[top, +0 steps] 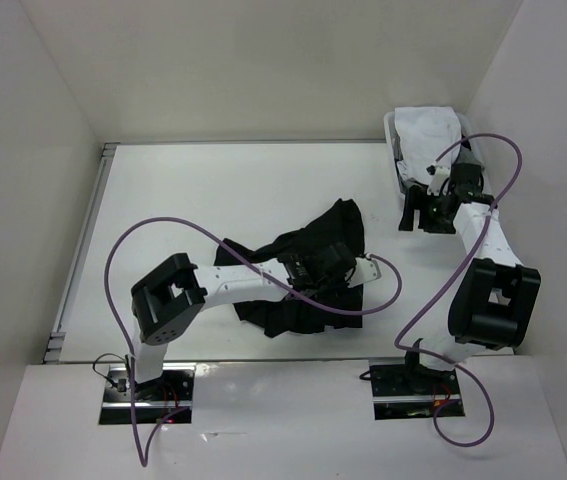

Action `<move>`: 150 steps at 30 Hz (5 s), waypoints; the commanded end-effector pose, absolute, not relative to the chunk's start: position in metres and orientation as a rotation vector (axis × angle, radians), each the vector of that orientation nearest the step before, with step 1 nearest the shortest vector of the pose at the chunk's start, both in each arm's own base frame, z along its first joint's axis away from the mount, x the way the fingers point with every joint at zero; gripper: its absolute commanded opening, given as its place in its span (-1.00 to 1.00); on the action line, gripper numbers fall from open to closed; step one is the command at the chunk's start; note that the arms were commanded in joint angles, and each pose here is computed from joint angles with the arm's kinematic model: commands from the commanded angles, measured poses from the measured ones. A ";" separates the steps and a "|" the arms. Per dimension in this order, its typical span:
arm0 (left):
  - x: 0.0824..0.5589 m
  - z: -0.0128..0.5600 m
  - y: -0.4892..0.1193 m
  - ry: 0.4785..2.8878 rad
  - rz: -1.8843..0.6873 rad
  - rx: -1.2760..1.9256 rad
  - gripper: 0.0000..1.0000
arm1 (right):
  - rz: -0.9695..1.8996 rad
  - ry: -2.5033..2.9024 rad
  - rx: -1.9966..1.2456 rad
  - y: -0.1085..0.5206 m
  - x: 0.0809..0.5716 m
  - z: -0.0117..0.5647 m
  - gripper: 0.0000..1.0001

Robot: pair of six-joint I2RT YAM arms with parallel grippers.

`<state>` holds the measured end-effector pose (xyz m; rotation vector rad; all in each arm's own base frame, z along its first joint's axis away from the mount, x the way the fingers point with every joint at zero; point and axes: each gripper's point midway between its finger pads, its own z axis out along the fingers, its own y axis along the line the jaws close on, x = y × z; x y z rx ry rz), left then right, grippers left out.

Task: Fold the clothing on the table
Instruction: Flatten the skirt out

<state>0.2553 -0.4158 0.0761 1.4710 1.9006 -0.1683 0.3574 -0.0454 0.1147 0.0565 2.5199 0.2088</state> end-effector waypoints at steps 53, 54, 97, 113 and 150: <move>0.447 0.130 -0.029 2.437 -0.070 0.135 1.00 | 0.270 2.513 -0.389 0.058 0.383 0.134 0.50; 0.447 0.144 -0.017 2.405 -0.072 0.086 1.00 | 0.277 2.509 -0.453 0.077 0.388 0.134 0.50; 0.372 0.140 0.013 2.377 -0.294 0.079 1.00 | 0.410 2.336 -0.675 0.275 0.580 0.060 0.14; 0.368 0.133 0.013 2.393 -0.295 0.086 1.00 | 0.318 2.331 -0.638 0.265 0.592 0.056 0.14; 0.492 0.073 -0.018 2.366 -0.338 0.020 0.71 | 0.349 2.421 -0.691 0.263 0.571 0.036 -1.00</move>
